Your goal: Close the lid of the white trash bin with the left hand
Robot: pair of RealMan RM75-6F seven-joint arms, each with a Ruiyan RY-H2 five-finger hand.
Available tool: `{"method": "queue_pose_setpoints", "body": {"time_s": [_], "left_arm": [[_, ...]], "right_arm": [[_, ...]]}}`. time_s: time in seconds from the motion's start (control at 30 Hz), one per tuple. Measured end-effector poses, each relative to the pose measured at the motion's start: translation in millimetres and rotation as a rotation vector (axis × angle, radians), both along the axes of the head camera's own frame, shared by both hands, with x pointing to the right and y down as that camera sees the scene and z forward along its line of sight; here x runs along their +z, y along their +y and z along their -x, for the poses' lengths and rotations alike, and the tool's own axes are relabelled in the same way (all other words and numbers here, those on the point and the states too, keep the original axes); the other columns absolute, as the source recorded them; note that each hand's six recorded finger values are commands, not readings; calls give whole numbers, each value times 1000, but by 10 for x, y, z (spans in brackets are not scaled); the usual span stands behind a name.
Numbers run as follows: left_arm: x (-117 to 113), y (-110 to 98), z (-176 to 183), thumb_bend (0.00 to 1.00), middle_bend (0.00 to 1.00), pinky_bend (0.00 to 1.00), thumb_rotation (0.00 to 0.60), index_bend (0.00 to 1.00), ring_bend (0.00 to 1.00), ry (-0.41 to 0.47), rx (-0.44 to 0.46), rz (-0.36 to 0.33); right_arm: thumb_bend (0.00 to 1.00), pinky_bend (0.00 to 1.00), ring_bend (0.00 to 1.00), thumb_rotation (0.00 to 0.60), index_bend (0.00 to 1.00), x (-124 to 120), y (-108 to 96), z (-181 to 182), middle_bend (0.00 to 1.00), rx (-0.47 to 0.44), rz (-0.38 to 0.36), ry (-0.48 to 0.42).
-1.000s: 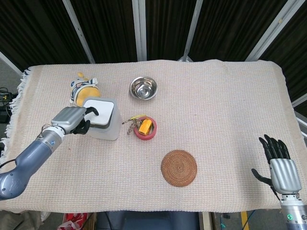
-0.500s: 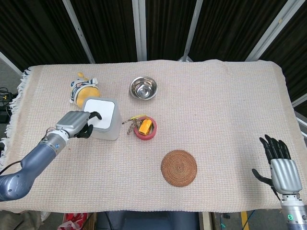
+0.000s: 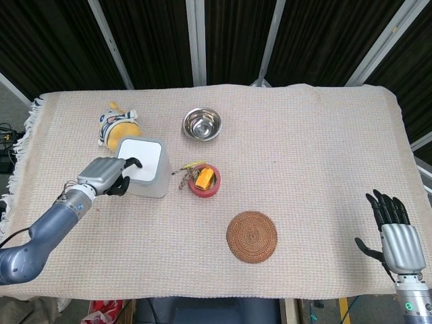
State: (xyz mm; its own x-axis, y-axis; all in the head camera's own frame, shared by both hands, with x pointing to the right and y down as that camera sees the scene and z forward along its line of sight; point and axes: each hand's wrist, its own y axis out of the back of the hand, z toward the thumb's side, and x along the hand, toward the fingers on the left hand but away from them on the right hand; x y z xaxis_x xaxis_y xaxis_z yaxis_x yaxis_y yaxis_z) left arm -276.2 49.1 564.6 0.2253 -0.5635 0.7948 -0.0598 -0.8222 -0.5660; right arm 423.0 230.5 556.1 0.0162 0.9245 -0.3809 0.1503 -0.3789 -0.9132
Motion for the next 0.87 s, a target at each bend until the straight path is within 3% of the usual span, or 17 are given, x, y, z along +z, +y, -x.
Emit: {"method": "queue_pose_setpoints", "body": {"time_s": [0.1, 0.17, 0.27, 0.33, 0.43, 0.53, 0.67, 0.87], "left_arm": [[-149, -94, -6, 479, 661, 784, 600, 23, 667, 12, 1, -55], [-248, -143, 19, 317, 391, 607, 600, 0, 458, 12, 1, -100], [-340, -123, 127, 193, 133, 375, 600, 0, 204, 3, -9, -152], [-365, -73, 225, 170, 39, 282, 600, 0, 85, -10, -18, -181], [-360, 67, 448, 134, 0, 209, 600, 0, 2, -49, -21, -242], [-331, 266, 724, 53, 0, 152, 600, 0, 0, -84, -30, -344], [-259, 740, 1167, 13, 0, 57, 600, 0, 0, -106, -68, -495], [-121, 1454, 1731, 14, 0, 0, 600, 0, 0, -175, -94, -567]], "right_arm": [[237, 0, 0, 600, 0, -1, 1, 1, 0, -4, -1, 4], [237, 0, 0, 600, 0, -3, 1, 0, 0, -9, -3, 9], [237, 0, 0, 600, 0, -7, -3, -14, 0, -8, -6, 14], [237, 0, 0, 600, 0, -10, -7, -33, 0, -5, -6, 19], [237, 0, 0, 600, 0, -19, -5, -43, 0, -8, -9, 30], [237, 0, 0, 600, 0, -30, 3, -40, 0, -11, -12, 42], [236, 0, 0, 600, 0, -40, 3, -51, 0, -7, -18, 52], [237, 0, 0, 600, 0, -32, 0, -58, 0, -2, -15, 53]]}}
